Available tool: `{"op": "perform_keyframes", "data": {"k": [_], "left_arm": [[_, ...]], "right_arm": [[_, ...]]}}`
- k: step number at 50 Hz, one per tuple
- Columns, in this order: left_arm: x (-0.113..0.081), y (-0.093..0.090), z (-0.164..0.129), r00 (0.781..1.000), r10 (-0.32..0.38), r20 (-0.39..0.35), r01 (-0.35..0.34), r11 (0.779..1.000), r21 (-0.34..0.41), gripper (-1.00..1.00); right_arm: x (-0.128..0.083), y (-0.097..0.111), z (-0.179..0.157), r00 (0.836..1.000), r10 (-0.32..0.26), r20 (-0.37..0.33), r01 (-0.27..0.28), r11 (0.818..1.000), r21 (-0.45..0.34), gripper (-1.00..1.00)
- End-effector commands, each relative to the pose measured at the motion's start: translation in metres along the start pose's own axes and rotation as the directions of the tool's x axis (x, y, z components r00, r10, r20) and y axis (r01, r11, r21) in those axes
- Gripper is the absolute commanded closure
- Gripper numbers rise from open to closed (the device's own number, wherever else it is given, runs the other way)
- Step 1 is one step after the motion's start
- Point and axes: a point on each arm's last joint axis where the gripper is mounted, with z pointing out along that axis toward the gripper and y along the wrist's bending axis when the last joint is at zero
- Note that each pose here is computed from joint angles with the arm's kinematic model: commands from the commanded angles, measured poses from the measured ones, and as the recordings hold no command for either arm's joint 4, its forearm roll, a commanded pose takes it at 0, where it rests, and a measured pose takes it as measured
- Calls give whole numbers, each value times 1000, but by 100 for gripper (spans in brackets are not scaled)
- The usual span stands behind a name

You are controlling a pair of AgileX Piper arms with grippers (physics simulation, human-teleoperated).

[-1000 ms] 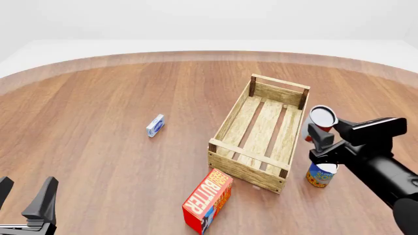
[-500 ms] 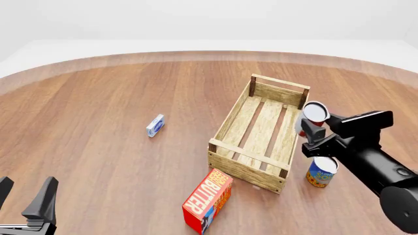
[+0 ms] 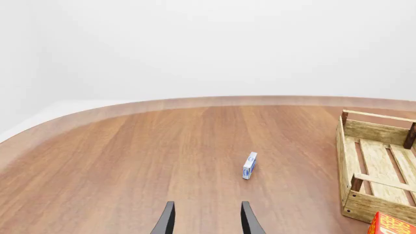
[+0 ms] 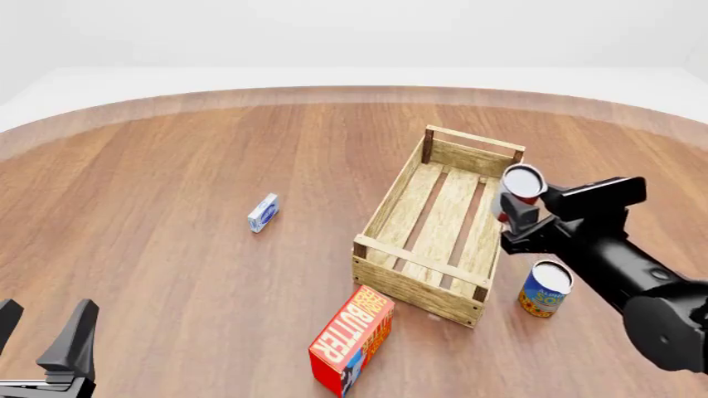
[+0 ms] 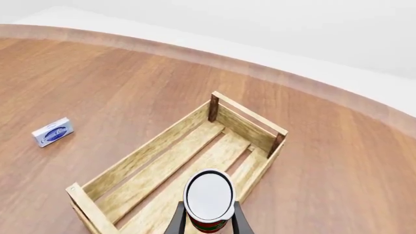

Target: Pick up the tomato sauce, and put it in the wooden tray.

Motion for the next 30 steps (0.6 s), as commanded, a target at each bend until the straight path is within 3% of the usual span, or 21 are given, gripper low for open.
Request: {"op": "perform_keyframes", "data": {"k": [1,30], "left_arm": [[0,0,0,1000,0,0,0,1000,0,-100],[0,0,0,1000,0,0,0,1000,0,-100]], "right_arm": [[0,1,10,1000,15,4,-15,1000,-3,100],[5,6,40,1000,14,-7,-14,1000,-19,100]]}}
